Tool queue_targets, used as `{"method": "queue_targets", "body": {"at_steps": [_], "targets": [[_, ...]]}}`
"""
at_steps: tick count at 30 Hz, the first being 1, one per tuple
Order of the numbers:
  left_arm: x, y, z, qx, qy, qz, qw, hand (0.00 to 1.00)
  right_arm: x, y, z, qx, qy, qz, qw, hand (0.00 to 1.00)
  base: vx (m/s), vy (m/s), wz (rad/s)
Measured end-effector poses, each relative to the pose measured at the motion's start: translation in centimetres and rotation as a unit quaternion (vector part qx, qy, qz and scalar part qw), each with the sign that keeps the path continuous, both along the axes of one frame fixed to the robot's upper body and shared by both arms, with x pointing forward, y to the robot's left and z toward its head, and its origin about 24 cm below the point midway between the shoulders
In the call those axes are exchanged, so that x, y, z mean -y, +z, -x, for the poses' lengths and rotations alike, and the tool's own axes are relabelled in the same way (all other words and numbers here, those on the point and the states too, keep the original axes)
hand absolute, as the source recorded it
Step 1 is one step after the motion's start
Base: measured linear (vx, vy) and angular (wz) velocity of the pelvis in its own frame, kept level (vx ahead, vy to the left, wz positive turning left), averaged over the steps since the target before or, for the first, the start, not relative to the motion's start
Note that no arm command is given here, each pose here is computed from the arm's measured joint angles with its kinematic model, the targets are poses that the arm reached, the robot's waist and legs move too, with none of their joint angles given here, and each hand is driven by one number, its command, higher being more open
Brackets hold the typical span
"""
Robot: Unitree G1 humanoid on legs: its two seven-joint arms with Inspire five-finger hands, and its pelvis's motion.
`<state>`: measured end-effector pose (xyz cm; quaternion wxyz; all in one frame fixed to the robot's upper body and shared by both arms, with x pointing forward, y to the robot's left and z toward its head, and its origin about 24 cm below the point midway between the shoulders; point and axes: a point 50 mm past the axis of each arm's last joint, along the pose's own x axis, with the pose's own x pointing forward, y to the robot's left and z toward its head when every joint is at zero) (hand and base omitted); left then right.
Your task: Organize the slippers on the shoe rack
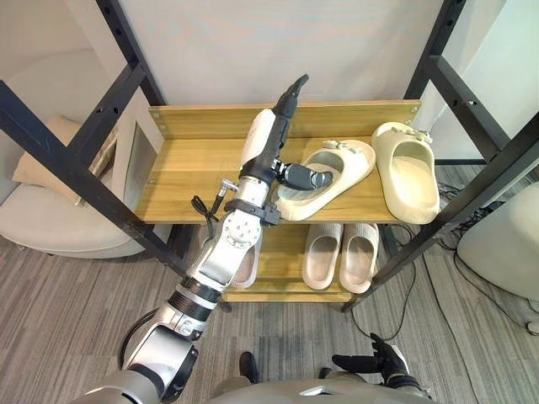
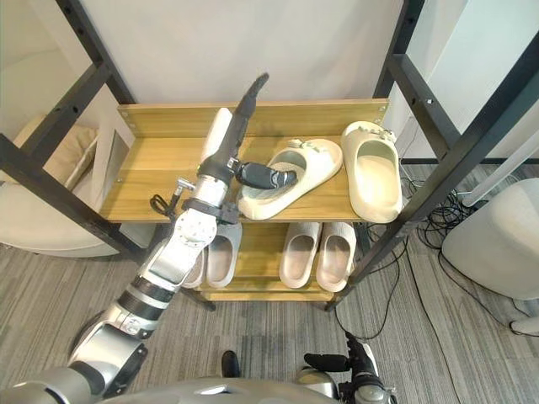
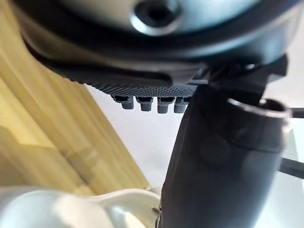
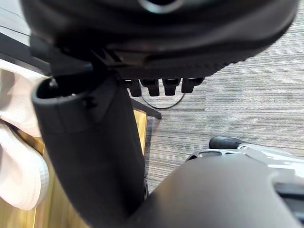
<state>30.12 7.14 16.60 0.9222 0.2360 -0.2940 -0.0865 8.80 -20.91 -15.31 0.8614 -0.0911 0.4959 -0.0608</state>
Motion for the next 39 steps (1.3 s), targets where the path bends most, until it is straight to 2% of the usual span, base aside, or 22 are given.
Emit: {"method": "queue_targets", "body": {"at_steps": [4,11,17,24,30,39], "targets": [[0.3,2.0,1.2,0.045,-0.024,0.026,0.998,1.0,0.1,0.0,0.1,-0.002,0.0,0.001,1.0,1.0,0.0,0.0,0.0],[-0.5,2.9,2.0,0.055,-0.035,0.091,0.994,1.0,0.7,-0.1,0.5,-0.012,-0.001,0.009,1.0,1.0,0.0,0.0,0.0],[-1.9,1.1,3.1,-0.001,-0.046,0.18,0.982,1.0,0.9,-0.2,0.8,-0.017,-0.001,0.011,1.0,1.0,0.0,0.0,0.0],[-3.2,-3.7,4.2,-0.136,-0.068,0.281,0.948,1.0,0.5,-0.2,0.7,-0.021,0.011,0.011,1.0,1.0,-0.01,0.002,0.03],[-3.4,-5.6,4.1,-0.188,-0.078,0.314,0.927,1.0,0.2,-0.3,0.6,-0.021,0.018,0.008,1.0,1.0,0.0,0.001,0.06],[-1.6,-7.4,5.5,-0.238,-0.116,0.308,0.914,1.0,-0.2,-0.2,-0.3,-0.011,0.02,0.004,1.0,1.0,0.0,0.001,0.02]]}}
